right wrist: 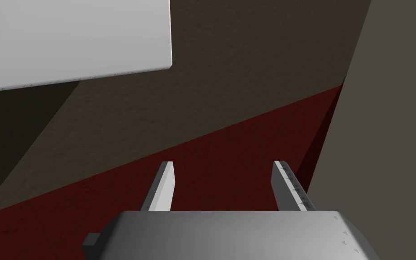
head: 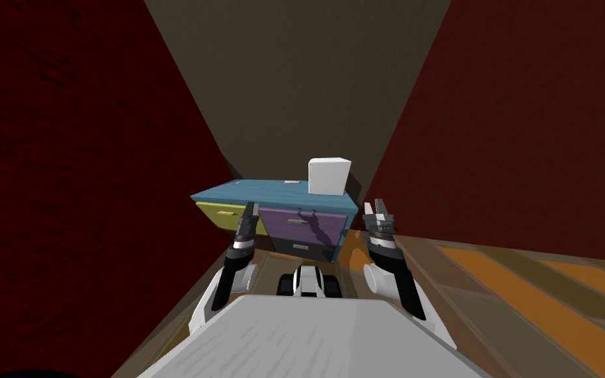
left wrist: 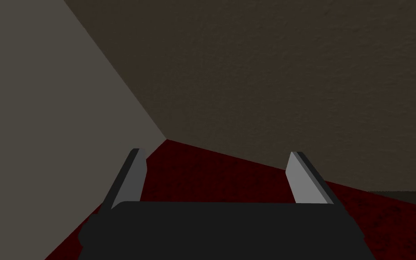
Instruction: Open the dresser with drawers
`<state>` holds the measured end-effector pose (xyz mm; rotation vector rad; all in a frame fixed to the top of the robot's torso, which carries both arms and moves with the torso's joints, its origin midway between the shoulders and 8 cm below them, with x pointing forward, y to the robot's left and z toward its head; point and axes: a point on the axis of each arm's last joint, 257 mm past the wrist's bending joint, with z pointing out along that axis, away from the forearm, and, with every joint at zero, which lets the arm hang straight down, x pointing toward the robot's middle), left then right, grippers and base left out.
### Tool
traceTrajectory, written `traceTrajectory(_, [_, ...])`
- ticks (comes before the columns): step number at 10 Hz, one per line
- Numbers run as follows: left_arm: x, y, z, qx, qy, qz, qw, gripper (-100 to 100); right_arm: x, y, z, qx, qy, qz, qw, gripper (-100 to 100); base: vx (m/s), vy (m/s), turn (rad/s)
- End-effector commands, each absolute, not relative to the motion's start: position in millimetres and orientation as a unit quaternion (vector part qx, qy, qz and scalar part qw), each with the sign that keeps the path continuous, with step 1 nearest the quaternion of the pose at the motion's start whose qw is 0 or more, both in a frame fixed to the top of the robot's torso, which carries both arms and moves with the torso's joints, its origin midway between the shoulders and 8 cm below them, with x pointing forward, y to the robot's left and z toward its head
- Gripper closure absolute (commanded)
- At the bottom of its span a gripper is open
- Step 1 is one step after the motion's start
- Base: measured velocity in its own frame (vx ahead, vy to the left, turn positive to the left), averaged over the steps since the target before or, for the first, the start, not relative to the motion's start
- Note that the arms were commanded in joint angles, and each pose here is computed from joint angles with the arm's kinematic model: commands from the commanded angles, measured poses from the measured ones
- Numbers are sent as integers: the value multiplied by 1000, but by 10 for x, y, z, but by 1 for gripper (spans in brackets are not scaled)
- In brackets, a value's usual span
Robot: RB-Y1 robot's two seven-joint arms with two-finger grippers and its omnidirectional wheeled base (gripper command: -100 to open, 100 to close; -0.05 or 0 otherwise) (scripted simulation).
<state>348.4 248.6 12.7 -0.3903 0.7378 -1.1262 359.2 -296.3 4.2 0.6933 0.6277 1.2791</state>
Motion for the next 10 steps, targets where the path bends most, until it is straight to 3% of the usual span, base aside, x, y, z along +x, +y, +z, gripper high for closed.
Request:
traceTrajectory(1, [3599,2494,-129,-184,368,-511,755,-100,3592,-2963,42,312,282,575,702,0,15,-10,-31])
traceTrajectory(10, [3905,2503,-950,-217,437,-488,724,-100,3592,-2963,42,312,282,575,702,0,14,-8,-24])
